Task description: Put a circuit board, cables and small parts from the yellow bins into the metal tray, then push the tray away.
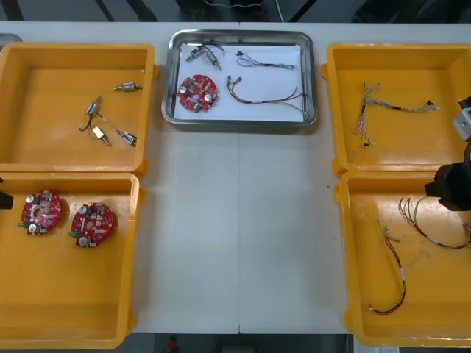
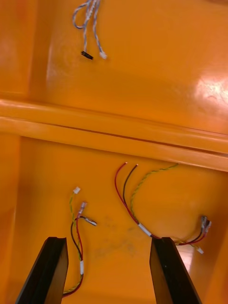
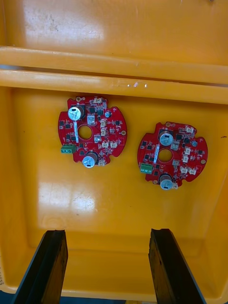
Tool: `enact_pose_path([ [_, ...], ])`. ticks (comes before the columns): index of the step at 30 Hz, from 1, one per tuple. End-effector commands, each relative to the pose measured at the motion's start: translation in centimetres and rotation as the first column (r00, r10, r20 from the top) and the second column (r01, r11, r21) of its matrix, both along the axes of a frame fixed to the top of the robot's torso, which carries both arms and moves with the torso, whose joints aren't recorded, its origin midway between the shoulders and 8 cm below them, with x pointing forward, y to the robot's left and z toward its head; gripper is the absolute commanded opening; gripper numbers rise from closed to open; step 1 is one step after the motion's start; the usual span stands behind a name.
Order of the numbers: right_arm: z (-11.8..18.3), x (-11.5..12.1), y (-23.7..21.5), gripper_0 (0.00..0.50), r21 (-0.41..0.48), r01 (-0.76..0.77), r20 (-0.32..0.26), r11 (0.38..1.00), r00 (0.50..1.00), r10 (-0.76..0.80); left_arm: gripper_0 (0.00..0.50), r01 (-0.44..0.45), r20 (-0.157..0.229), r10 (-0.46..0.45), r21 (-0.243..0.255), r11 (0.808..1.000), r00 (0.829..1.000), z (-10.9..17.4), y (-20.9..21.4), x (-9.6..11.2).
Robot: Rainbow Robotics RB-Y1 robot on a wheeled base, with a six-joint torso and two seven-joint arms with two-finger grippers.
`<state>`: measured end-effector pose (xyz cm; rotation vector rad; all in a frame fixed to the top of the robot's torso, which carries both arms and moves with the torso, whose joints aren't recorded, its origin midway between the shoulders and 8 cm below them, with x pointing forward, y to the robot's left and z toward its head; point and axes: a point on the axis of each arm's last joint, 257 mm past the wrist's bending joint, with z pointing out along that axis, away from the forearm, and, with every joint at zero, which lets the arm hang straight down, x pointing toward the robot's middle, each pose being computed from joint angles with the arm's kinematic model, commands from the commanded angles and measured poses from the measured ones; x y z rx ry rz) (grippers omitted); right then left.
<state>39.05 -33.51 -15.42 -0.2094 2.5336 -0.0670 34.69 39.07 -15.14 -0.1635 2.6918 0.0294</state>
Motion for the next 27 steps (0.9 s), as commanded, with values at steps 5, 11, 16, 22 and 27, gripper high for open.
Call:
enact_pose_path([
  [5,0.6,-0.9,-3.6,0.500,-0.032,0.086,0.007,0.996,0.996,-0.086,0.500,0.008,0.021,-0.010,0.072,0.997,1.000,1.5,1.7,-0.2],
  [11,-0.2,-1.6,-4.7,0.500,-0.031,0.133,-0.012,0.991,0.991,-0.133,0.500,0.008,0.021,-0.010,0.072,0.997,1.000,1.5,1.7,-0.2],
  [16,-1.3,-2.6,-5.7,0.500,-0.005,0.175,-0.046,0.985,0.984,-0.175,0.500,0.008,0.021,-0.010,0.072,0.997,1.000,1.5,1.7,-0.2],
  [22,-2.6,-3.3,-5.7,0.500,0.095,0.237,-0.110,0.967,0.968,-0.226,0.500,0.008,0.021,-0.010,0.072,0.997,1.000,1.5,1.7,-0.2],
  [27,-2.3,-3.2,-6.0,0.500,0.087,0.235,-0.105,0.968,0.968,-0.226,0.500,0.008,0.021,-0.010,0.072,0.997,1.000,1.5,1.7,-0.2],
])
